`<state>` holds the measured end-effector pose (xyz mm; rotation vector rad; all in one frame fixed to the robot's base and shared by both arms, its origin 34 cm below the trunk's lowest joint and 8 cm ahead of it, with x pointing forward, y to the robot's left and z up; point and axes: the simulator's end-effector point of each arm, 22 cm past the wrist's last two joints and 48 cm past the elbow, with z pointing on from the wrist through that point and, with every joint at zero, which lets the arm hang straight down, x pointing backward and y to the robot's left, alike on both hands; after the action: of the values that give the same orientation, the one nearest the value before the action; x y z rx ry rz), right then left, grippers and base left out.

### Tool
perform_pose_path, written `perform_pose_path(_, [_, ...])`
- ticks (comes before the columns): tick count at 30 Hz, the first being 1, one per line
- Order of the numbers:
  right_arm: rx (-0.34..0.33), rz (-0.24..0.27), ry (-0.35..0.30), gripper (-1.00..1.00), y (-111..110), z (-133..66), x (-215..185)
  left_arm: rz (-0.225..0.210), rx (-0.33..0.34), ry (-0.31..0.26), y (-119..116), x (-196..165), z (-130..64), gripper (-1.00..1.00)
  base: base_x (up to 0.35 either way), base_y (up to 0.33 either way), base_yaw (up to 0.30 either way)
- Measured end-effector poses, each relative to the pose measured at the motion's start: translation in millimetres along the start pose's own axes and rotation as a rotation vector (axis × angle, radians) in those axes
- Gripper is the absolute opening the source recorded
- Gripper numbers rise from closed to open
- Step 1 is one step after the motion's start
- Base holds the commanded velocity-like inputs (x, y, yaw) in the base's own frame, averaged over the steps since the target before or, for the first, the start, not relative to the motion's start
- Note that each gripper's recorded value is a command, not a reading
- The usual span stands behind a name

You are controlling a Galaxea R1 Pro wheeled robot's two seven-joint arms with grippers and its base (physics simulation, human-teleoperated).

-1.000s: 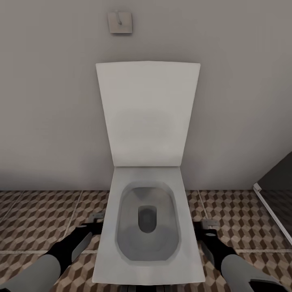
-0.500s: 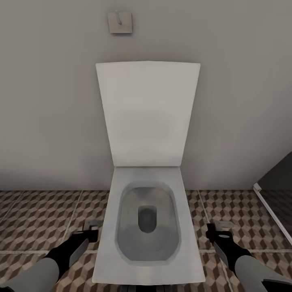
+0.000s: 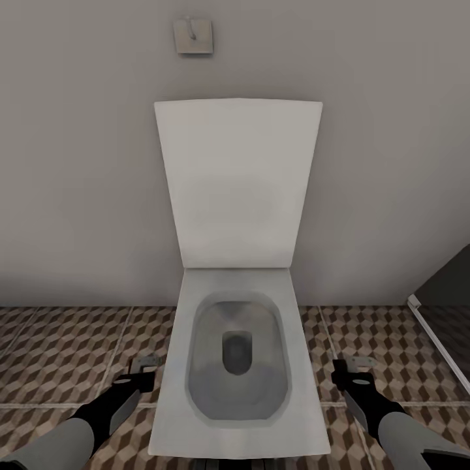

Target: Take the four mousetraps from the cabinet in the bathroom and place them on the bathroom floor. Make sure all four end up on the same floor surface, and ensure that at least two of them are either under or directly next to the same bathroom sink.

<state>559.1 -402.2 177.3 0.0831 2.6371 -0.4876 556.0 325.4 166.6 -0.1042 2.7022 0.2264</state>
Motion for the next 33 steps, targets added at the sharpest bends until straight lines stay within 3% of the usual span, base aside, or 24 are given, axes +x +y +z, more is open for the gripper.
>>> perform_pose_path(12, [-0.002, 0.0, 0.0, -1.0, 1, -0.2, 0, -0.003, 0.017, -0.002, -13, 0, -1.2, -1.0, 0.0, 0.0, 0.0])
perform_pose_path(33, [-0.01, -0.048, 0.086, -1.0, 15, 21.4, 46, 0.012, 0.014, 0.092, -16, 46, 23.6, -1.0, 0.0, 0.0, 0.0])
